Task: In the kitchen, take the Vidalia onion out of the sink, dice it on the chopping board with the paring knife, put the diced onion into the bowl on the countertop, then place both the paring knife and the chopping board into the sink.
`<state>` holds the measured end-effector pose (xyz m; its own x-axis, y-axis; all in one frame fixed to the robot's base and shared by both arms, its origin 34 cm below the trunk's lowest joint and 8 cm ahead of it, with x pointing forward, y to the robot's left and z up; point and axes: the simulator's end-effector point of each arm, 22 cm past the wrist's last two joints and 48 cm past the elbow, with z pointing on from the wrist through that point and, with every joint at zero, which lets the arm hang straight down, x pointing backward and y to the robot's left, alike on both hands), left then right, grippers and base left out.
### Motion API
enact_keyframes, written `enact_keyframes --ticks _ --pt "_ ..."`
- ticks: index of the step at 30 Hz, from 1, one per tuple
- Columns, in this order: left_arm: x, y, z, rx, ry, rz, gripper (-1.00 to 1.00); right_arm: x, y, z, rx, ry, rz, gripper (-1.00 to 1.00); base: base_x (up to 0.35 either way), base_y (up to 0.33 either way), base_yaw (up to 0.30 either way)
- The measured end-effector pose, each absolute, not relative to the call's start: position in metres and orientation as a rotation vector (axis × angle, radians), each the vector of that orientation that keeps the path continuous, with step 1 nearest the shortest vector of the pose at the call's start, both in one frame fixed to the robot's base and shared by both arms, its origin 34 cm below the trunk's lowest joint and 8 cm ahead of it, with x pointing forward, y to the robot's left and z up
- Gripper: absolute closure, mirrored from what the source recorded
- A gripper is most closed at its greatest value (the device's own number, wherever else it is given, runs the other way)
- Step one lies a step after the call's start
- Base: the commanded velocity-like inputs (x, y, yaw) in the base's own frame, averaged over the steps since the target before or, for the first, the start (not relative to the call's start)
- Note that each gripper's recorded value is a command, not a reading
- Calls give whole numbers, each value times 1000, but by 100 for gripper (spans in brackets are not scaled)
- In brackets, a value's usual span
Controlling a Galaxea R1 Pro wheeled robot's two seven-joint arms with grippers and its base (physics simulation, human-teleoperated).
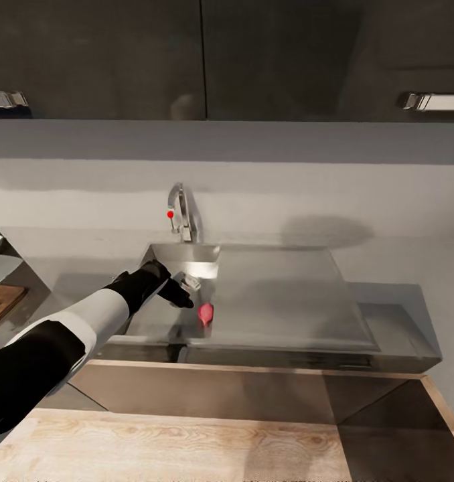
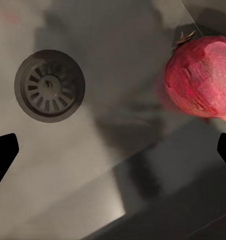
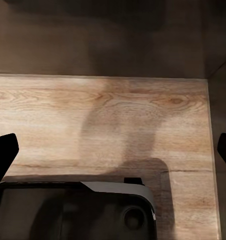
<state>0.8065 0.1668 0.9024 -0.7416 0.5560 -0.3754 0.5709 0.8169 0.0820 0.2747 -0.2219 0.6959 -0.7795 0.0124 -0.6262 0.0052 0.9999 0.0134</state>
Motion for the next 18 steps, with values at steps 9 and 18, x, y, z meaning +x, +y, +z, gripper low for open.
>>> enact_keyframes --ticks 9,18 --pt "805 156 894 865 2616 -73 -100 270 -222 694 13 2479 14 -100 0 0 0" --pt "811 127 904 908 2560 -111 -100 268 -222 692 13 2487 14 -100 0 0 0"
